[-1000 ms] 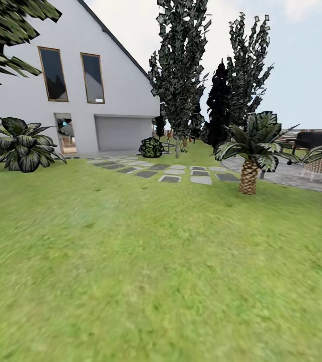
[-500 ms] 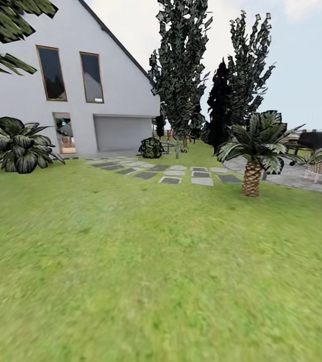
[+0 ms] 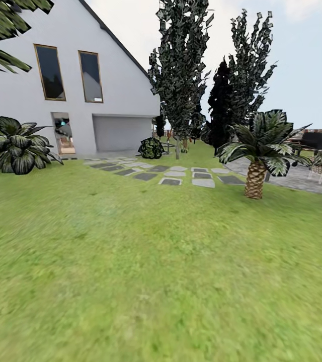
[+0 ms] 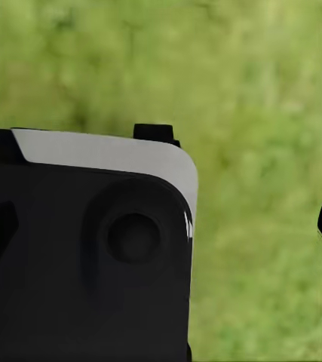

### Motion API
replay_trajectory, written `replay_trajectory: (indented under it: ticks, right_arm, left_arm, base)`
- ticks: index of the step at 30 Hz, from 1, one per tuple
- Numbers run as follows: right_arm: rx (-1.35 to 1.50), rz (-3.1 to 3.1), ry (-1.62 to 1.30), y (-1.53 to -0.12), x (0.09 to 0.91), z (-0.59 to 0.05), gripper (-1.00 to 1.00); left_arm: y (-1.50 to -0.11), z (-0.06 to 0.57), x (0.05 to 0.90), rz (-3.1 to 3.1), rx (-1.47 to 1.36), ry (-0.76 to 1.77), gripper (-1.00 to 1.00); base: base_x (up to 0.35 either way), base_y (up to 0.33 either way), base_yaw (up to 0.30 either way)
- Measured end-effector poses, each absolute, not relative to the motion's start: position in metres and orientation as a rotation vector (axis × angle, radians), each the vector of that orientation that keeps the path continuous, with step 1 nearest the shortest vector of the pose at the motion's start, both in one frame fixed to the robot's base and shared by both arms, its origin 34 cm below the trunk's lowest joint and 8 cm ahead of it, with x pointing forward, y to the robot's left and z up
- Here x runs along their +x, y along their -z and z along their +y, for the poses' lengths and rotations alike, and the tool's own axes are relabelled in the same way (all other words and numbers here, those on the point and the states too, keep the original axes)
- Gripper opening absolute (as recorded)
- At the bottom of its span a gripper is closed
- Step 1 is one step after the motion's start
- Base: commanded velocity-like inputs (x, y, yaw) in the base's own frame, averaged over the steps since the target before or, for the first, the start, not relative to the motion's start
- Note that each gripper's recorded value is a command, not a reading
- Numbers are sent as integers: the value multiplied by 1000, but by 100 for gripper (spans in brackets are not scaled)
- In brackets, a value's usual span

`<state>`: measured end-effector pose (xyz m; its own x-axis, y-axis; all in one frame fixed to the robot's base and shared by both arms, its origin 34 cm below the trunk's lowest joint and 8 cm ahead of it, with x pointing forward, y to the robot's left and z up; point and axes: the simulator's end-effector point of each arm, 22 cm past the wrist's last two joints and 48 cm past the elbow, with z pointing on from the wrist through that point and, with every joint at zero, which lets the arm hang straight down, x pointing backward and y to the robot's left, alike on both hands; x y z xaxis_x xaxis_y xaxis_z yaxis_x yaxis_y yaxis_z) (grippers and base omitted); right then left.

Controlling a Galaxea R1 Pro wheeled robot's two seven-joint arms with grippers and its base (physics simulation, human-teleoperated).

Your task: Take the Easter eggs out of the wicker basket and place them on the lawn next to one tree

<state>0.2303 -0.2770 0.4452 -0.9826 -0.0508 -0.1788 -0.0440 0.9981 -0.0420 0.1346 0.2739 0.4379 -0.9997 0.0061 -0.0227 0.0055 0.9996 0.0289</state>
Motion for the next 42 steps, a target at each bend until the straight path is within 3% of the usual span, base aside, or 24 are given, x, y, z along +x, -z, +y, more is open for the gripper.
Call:
replay_trajectory:
  ticks: [14,25,42]
  right_arm:
    - [-93,2966,38,-445,227,-271,100]
    - [-91,2979,39,-444,221,-272,100]
    - [-93,2979,43,-444,221,-273,100]
  left_arm:
    - [-438,274,135,3119,9,-45,100]
    - [-438,274,135,3118,9,-45,100]
    - [-438,274,135,3119,9,-45,100]
  base:
    - [334,0,0]
    - [107,0,0]
    - [335,0,0]
